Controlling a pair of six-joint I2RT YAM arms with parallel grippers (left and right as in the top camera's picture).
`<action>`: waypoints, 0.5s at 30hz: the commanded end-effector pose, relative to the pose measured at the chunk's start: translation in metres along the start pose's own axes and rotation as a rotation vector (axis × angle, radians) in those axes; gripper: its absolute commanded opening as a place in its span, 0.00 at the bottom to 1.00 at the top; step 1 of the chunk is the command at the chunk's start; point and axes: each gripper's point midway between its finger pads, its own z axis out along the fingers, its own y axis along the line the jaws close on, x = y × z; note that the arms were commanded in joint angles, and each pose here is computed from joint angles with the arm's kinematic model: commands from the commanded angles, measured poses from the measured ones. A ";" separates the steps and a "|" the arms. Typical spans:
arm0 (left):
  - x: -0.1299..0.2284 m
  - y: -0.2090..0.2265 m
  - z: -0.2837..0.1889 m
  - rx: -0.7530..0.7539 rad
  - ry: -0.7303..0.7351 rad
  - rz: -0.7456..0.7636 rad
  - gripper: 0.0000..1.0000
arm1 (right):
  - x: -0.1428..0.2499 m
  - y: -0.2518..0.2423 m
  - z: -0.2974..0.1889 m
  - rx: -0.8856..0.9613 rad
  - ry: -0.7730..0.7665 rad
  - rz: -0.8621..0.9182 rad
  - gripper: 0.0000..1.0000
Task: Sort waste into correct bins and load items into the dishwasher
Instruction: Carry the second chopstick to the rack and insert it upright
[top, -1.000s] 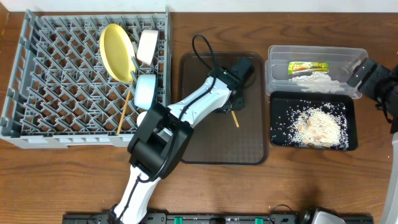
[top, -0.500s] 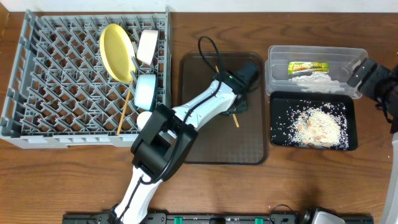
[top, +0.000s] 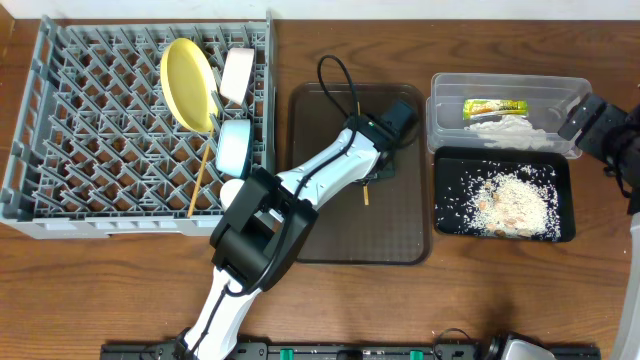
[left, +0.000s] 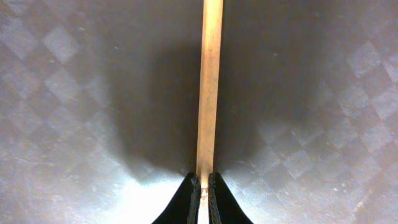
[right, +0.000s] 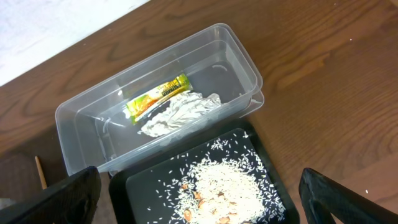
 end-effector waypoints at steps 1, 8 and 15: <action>-0.006 0.015 0.010 -0.060 -0.007 -0.006 0.13 | -0.004 -0.001 -0.005 0.001 -0.016 0.011 0.99; 0.001 0.014 0.014 -0.055 0.021 0.007 0.33 | -0.004 -0.001 -0.005 0.001 -0.016 0.011 0.99; 0.007 0.015 0.027 -0.034 0.075 -0.005 0.19 | -0.004 -0.001 -0.005 0.001 -0.016 0.011 0.99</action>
